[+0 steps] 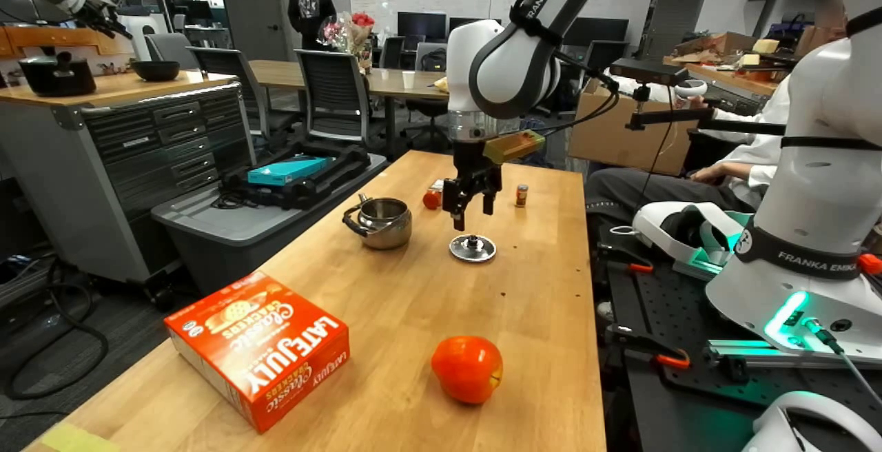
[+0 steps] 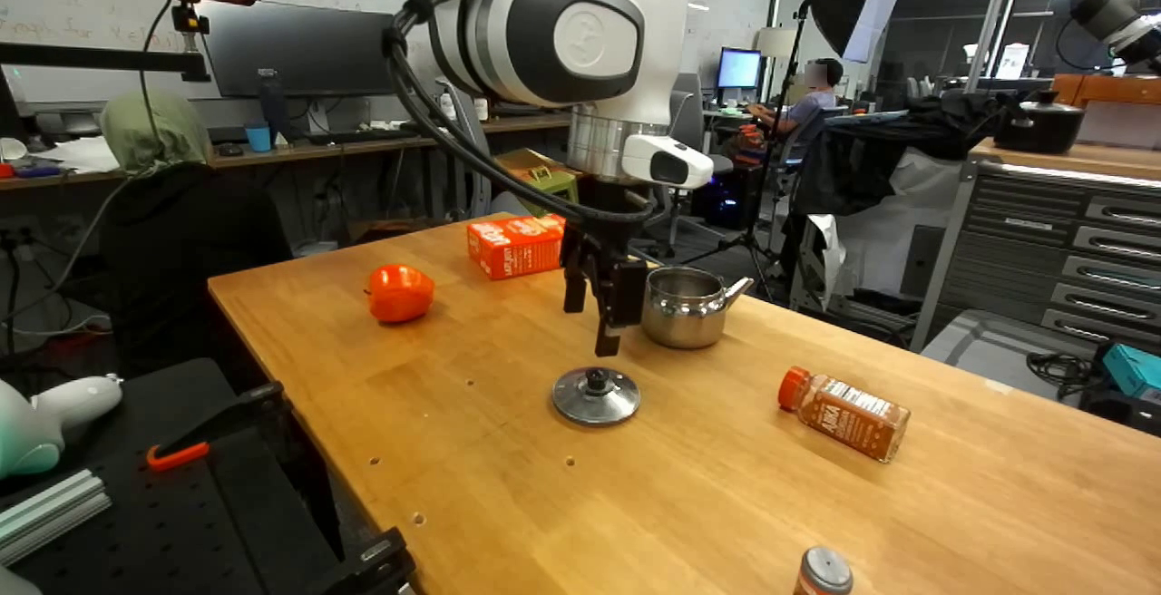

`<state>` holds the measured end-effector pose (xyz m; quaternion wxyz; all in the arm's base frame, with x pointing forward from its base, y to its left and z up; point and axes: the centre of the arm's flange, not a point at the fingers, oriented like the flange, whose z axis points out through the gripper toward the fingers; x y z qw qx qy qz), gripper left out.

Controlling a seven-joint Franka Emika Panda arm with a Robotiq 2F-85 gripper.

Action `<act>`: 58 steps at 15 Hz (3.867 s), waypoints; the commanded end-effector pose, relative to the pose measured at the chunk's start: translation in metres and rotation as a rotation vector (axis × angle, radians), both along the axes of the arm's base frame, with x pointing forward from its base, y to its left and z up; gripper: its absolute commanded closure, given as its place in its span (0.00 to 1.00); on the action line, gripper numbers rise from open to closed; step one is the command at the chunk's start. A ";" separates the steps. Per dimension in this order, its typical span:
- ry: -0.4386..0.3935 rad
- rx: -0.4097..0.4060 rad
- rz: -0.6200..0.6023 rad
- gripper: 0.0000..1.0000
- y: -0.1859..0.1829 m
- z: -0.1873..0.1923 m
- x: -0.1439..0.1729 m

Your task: Place the silver lid on the silver kettle

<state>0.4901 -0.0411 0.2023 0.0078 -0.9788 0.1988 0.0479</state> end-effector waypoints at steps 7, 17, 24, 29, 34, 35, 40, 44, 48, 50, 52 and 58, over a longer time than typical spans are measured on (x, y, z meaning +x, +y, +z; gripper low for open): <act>0.034 0.014 -0.028 0.00 -0.032 -0.023 0.010; 0.084 0.021 0.026 0.00 -0.026 -0.039 0.011; 0.090 0.021 0.041 0.00 -0.024 -0.044 0.014; 0.092 0.021 0.042 0.16 -0.024 -0.048 0.016; 0.095 0.017 0.041 0.55 -0.024 -0.050 0.017; 0.095 0.016 0.041 0.61 -0.024 -0.050 0.017; 0.093 0.016 0.041 0.90 -0.024 -0.050 0.018; 0.090 0.018 0.049 0.88 -0.020 -0.047 0.016; 0.076 0.030 0.072 0.88 -0.007 -0.037 0.015; 0.067 0.032 0.089 0.88 0.002 -0.030 0.015; 0.056 0.034 0.105 0.88 0.012 -0.021 0.017; 0.028 0.059 0.125 0.88 0.033 0.011 0.034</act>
